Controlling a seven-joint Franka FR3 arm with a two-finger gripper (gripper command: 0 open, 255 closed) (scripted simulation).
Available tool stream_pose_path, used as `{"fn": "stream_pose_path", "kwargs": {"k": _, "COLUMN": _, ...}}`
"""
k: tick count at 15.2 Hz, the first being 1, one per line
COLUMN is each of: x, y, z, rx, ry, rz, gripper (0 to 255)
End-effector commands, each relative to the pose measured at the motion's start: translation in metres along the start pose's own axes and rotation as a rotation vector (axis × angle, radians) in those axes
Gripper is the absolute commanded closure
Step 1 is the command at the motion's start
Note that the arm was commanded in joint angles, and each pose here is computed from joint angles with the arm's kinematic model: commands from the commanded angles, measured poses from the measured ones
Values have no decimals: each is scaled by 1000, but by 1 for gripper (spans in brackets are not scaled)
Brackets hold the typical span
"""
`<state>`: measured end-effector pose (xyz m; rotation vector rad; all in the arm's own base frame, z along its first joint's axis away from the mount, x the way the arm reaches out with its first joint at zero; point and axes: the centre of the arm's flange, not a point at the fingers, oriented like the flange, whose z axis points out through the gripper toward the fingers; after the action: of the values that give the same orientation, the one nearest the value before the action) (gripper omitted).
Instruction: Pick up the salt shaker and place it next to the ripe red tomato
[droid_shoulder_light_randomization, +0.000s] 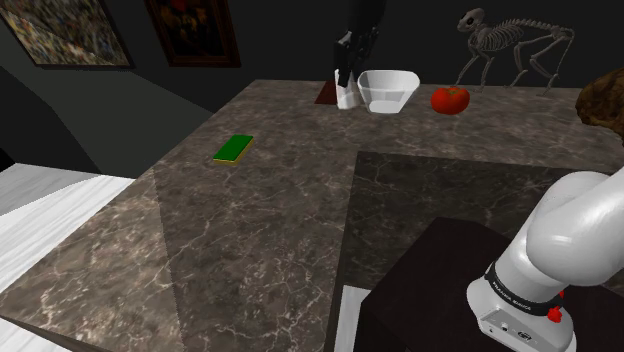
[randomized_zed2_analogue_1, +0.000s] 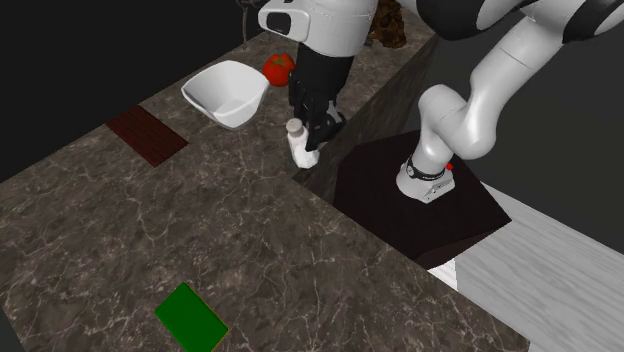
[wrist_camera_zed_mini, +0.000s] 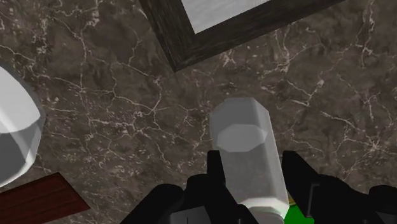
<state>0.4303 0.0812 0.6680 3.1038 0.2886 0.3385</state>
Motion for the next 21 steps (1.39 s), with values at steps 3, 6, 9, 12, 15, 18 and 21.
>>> {"fn": "stream_pose_path", "kwargs": {"k": 3, "x": -26, "y": 45, "z": -7, "rx": 1, "ry": 0, "rz": -1, "gripper": 255}}
{"fn": "stream_pose_path", "kwargs": {"k": 6, "x": -46, "y": 79, "z": -10, "rx": 1, "ry": 0, "rz": -1, "gripper": 255}}
{"fn": "stream_pose_path", "kwargs": {"k": 9, "x": -66, "y": 113, "z": -14, "rx": 1, "ry": 0, "rz": -1, "gripper": 255}}
{"fn": "stream_pose_path", "kwargs": {"k": 12, "x": -87, "y": 146, "z": -18, "rx": 1, "ry": 0, "rz": -1, "gripper": 255}}
{"fn": "stream_pose_path", "kwargs": {"k": 15, "x": -107, "y": 180, "z": -21, "rx": 1, "ry": 0, "rz": -1, "gripper": 255}}
{"fn": "stream_pose_path", "kwargs": {"k": 18, "x": -128, "y": 214, "z": -25, "rx": 1, "ry": 0, "rz": -1, "gripper": 255}}
{"fn": "stream_pose_path", "kwargs": {"k": 21, "x": -148, "y": 248, "z": -29, "rx": 1, "ry": 0, "rz": -1, "gripper": 255}}
